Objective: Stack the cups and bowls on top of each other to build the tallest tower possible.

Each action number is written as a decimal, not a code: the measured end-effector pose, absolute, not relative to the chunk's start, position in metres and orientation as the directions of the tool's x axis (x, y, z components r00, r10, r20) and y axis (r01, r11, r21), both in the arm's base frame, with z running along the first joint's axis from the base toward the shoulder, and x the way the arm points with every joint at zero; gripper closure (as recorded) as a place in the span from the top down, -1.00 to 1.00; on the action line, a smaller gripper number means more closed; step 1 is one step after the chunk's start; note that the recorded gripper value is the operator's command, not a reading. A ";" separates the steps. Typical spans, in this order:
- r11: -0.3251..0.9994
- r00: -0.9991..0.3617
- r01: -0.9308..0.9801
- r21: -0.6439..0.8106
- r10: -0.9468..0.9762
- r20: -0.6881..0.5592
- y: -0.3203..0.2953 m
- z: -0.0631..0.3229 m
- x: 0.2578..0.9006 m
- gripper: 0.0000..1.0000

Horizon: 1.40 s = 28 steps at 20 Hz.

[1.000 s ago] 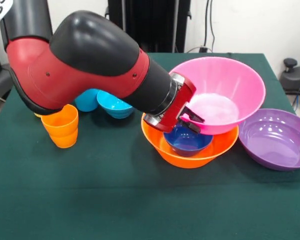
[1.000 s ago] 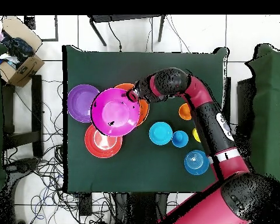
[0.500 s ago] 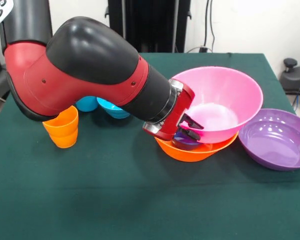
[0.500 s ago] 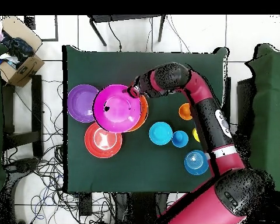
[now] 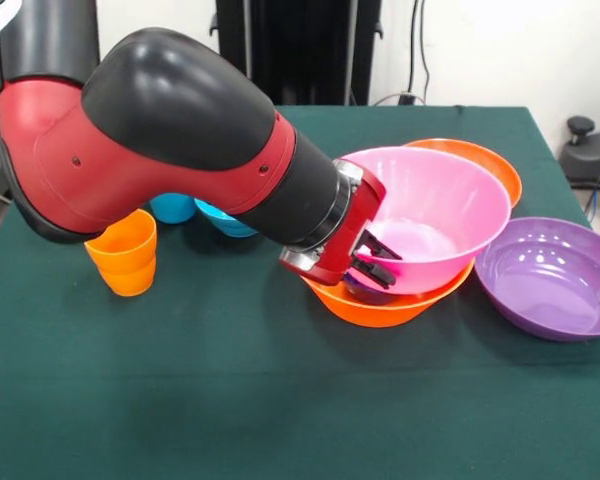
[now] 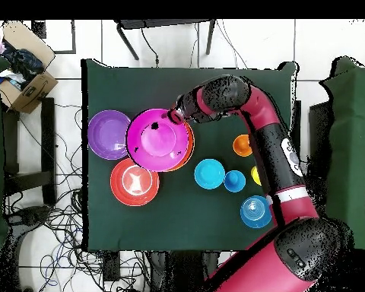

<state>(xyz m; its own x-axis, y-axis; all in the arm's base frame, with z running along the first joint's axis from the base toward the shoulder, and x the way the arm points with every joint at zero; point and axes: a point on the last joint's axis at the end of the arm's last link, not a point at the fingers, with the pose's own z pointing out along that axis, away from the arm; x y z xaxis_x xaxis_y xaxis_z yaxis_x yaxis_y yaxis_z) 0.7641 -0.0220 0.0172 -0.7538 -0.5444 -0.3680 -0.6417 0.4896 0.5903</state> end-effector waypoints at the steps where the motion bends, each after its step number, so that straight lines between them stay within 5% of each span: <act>1: 0.490 -0.754 -0.642 0.590 -0.545 -0.368 -0.022 0.017 0.764 -1.00; 28: 0.560 -0.725 -0.669 0.488 -0.637 -0.262 -0.045 0.015 0.759 -1.00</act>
<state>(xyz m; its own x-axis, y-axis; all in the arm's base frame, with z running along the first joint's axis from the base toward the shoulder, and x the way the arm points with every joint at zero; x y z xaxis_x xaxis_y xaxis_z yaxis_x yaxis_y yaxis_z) 0.7588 -0.0455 0.0148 -0.7246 -0.6374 -0.2622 -0.6694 0.5604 0.4877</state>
